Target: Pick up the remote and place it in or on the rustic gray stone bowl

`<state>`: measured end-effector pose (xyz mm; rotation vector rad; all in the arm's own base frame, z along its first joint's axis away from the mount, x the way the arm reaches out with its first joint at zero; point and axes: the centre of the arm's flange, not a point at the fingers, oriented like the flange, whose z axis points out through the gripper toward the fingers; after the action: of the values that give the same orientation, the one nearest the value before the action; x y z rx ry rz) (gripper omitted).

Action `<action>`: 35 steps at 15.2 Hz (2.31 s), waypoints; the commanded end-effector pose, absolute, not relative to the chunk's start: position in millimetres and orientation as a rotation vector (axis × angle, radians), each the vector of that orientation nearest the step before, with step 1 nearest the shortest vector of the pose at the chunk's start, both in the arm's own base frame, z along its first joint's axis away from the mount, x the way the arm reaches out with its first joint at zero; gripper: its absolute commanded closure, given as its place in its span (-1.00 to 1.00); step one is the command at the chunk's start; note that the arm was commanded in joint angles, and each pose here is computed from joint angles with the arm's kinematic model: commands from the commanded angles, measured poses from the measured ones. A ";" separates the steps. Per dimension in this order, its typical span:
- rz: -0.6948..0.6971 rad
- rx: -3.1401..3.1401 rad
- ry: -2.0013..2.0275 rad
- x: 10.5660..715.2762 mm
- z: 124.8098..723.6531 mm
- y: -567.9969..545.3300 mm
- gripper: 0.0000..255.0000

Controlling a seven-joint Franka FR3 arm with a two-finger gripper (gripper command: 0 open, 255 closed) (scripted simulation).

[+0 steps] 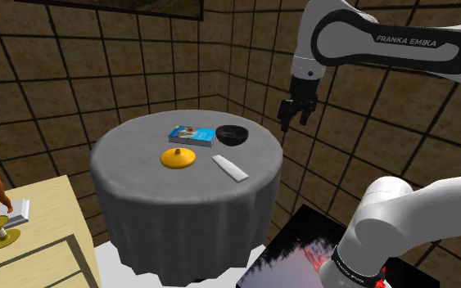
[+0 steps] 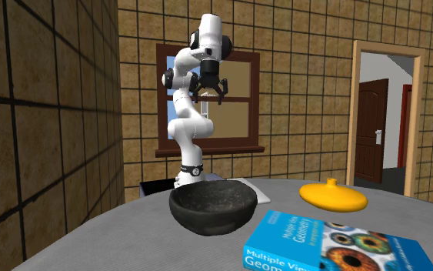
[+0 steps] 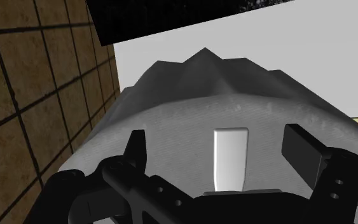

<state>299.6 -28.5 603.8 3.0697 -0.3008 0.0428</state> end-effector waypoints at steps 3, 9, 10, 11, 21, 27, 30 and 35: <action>0.039 3.074 -0.299 319.3 585.9 -28.0 -1.00; 0.026 3.086 -0.292 378.1 531.8 -25.9 -1.00; 0.024 3.088 -0.291 387.9 522.8 -25.5 -1.00; 0.022 3.090 -0.290 397.6 513.8 -25.0 -1.00; 0.000 3.111 -0.278 494.4 422.7 -18.9 -1.00; -0.013 3.123 -0.271 552.0 367.5 -13.9 -1.00; -0.013 3.123 -0.271 551.9 356.9 -14.0 -1.00; -0.013 3.123 -0.271 551.7 327.5 -14.2 -1.00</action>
<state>551.6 -13.1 333.5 3.1226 -0.2714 -0.0143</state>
